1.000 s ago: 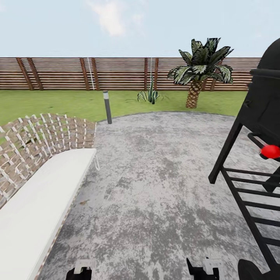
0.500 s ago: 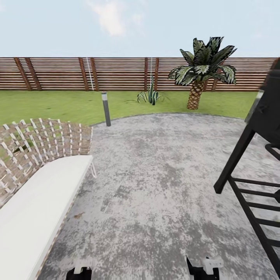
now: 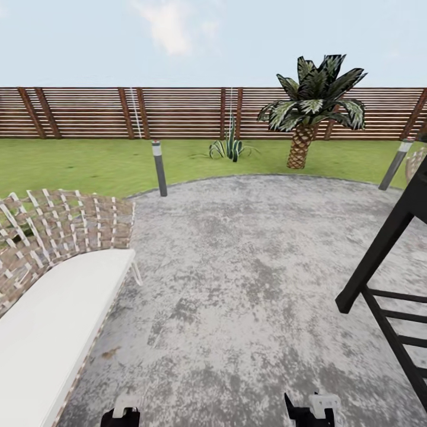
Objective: Pick up the pesticide atomizer in the garden and spray insectifuge to fully cover both potted plants in the garden.
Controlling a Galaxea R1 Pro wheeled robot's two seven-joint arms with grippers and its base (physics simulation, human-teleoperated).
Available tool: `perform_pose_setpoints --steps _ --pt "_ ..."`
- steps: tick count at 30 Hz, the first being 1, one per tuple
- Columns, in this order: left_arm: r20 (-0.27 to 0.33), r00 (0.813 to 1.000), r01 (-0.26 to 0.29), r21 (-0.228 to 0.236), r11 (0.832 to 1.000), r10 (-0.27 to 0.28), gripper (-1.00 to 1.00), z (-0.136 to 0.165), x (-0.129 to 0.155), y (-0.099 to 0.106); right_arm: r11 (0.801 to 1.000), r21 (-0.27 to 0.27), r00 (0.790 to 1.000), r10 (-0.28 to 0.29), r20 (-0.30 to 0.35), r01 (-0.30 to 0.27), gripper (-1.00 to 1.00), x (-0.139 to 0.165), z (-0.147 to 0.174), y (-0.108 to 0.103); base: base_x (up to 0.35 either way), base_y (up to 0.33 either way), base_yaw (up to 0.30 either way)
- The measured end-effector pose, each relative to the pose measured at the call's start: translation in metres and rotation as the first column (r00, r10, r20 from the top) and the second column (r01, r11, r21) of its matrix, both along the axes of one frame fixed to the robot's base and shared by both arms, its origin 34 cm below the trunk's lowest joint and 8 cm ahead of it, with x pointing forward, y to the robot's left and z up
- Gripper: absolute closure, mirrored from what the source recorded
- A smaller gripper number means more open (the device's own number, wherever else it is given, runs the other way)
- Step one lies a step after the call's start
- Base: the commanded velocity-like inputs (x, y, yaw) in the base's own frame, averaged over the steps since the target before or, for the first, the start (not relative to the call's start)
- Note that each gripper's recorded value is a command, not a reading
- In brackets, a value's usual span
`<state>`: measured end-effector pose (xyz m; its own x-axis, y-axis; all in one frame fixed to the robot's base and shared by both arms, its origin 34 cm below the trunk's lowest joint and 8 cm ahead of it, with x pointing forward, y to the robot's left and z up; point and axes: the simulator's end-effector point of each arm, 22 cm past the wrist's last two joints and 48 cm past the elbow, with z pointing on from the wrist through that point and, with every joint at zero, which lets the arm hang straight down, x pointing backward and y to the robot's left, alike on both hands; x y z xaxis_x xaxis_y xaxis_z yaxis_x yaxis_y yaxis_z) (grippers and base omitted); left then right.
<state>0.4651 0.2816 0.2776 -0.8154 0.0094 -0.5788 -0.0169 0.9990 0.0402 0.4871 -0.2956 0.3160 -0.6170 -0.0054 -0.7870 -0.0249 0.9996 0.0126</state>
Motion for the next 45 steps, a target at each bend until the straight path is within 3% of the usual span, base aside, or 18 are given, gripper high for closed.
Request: perform_pose_setpoints --steps 16,45 --pt "0.0 1.0 0.001 0.0 1.0 -0.001 1.0 0.0 0.0 -0.0001 1.0 -0.001 1.0 0.002 0.0 -0.002 -1.0 -0.0001 0.0 0.0002 0.338 0.0 -0.095" --pt "0.0 1.0 0.001 0.0 1.0 -0.001 1.0 0.0 0.0 -0.0001 1.0 -0.002 1.0 0.001 -0.001 -0.001 -1.0 -0.0005 -0.0003 0.0 0.337 -0.032 -0.002"
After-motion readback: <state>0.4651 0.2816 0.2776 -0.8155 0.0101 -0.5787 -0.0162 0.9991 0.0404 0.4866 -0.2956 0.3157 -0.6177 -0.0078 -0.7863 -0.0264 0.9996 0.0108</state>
